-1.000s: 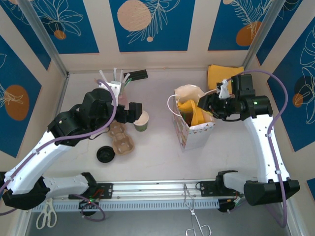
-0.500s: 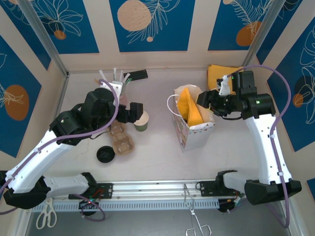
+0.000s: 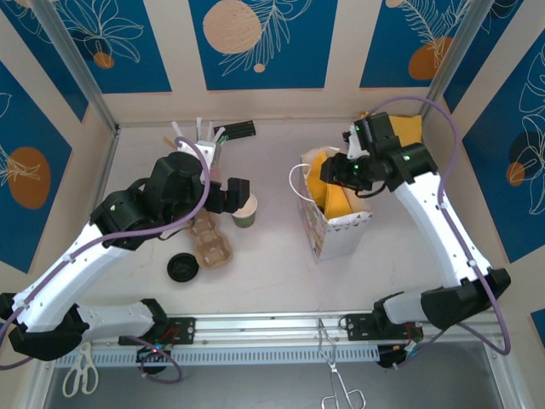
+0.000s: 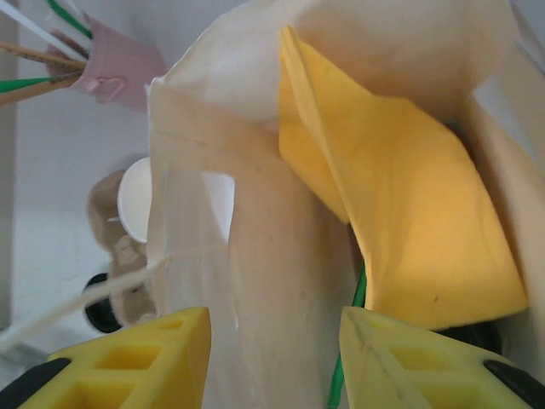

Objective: Pack the takeout coffee

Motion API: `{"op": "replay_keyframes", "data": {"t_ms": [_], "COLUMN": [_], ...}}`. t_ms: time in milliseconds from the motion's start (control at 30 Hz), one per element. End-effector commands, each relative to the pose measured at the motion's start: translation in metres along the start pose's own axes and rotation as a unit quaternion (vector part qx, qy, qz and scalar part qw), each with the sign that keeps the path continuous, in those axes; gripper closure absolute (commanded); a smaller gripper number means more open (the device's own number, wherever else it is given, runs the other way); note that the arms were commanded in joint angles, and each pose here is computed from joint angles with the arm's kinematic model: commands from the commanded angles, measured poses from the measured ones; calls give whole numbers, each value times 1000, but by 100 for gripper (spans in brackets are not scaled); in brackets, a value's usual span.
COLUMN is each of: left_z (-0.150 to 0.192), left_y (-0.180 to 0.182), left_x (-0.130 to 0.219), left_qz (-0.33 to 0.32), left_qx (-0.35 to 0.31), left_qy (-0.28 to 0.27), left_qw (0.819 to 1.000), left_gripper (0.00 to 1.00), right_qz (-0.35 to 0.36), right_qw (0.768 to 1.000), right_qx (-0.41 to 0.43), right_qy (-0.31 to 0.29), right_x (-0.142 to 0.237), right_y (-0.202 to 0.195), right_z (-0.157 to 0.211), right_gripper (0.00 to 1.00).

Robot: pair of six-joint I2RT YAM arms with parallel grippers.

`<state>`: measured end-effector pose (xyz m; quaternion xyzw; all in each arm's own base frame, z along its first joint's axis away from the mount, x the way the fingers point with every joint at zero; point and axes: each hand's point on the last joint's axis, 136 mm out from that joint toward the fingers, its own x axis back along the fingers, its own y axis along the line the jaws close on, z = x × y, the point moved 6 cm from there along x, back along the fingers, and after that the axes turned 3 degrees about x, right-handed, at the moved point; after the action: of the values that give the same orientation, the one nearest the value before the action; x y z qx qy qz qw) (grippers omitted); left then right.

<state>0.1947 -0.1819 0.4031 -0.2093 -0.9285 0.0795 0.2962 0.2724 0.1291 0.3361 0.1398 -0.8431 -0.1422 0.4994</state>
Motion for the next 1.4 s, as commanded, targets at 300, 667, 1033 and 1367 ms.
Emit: {"op": "replay_keyframes", "data": {"t_ms": [300,667,1033,1367], "left_z": [0,0,3,4], "left_y": [9,10,6,7], "left_x": [6,4,-2,-1], "left_qz": [-17,-23,-15,-13], "left_qx": [0,-3,-3,1], "left_qy": [-3,-4,4,8], "left_qw": [1000,1000,1000,1000], "left_gripper": [0,0,0,0], "right_qz": [93,104,158,167], "right_qw": [994,991,983,981], "right_qx": [64,83,89,85], "right_qy": [-9,-8,24,55], "right_x": [-44,-33,-11,-24], "right_y": [-12,-7,-26,-31], "right_z": [-24,-18,10,20], "right_gripper": [60,100,100,85]}}
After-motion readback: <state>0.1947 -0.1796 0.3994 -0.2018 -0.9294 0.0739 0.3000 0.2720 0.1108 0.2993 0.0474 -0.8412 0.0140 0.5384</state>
